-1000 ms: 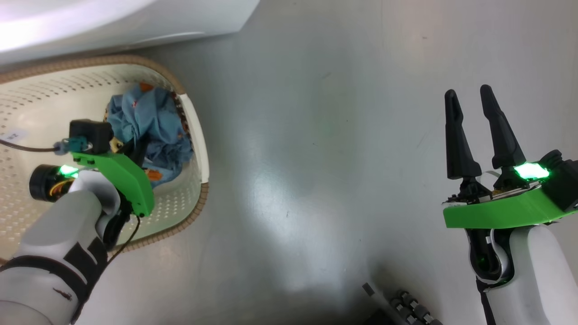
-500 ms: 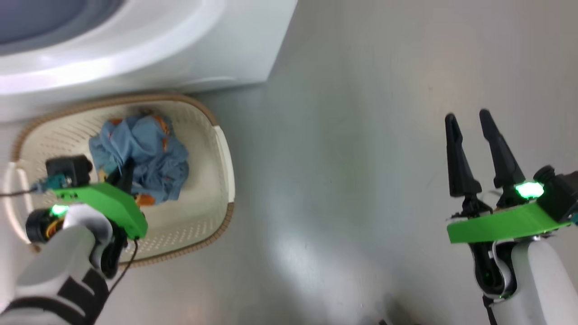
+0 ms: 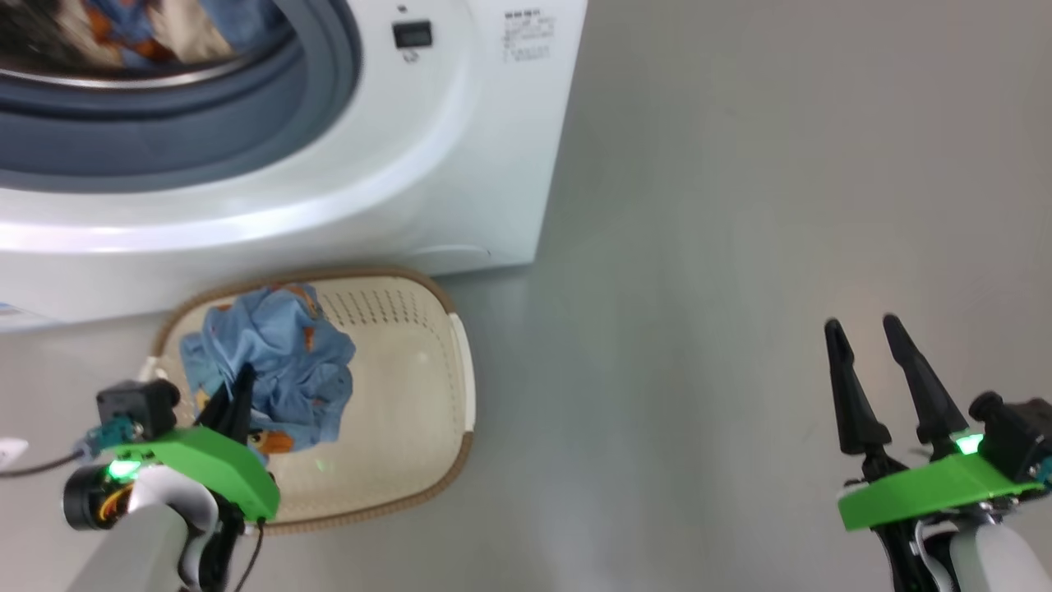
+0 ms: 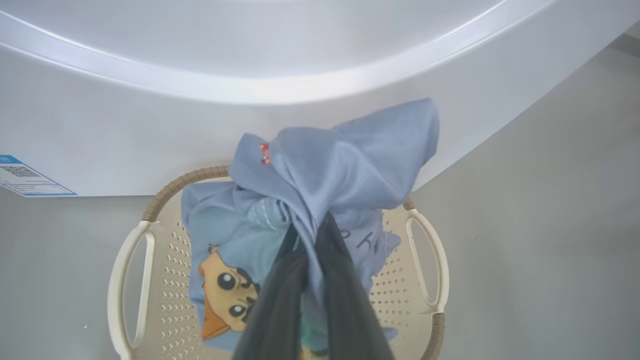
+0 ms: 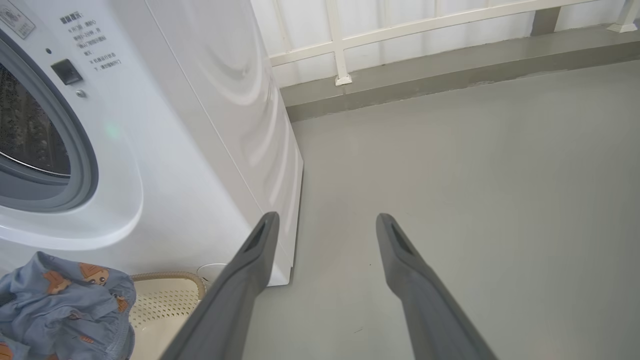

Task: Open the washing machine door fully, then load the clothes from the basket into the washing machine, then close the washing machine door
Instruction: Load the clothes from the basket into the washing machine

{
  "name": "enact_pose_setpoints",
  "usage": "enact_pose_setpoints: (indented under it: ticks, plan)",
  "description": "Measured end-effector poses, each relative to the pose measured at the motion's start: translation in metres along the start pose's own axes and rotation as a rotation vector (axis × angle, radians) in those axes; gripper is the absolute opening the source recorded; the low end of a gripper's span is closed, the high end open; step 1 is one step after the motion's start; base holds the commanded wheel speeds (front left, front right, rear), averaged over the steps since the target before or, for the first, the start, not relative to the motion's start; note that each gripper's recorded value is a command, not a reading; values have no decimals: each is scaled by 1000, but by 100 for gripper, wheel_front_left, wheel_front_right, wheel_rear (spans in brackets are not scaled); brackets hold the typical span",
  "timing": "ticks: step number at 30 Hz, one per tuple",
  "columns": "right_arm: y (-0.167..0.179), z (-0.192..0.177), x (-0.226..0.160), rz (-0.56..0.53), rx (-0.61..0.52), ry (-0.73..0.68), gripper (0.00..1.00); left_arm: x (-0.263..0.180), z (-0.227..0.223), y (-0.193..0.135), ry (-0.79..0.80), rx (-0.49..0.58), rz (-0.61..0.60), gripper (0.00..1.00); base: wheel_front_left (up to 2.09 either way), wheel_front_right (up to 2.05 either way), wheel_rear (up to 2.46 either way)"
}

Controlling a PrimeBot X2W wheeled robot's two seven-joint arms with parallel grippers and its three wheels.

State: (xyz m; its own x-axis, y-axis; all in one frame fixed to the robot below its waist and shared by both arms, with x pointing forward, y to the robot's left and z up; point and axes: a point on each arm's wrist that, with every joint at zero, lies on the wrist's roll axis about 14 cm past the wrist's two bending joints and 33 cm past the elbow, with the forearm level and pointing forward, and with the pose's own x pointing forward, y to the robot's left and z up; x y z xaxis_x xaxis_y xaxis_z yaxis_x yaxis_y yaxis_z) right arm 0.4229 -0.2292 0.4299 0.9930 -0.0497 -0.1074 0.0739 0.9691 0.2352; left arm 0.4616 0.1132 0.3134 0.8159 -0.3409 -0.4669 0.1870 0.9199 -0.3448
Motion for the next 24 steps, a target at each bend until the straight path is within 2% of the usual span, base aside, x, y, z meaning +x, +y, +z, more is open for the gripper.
enact_pose_setpoints:
  ticks: [14, 24]
  plan:
    - [7, 24, -42, 40, -9, -41, 100, -82, 68, -14, -295, 76, 24, 0, 0, 0, 0]
    - [3, 36, -62, 40, -12, -74, 100, -138, 86, -16, -444, 81, 59, 0, 0, 0, 0]
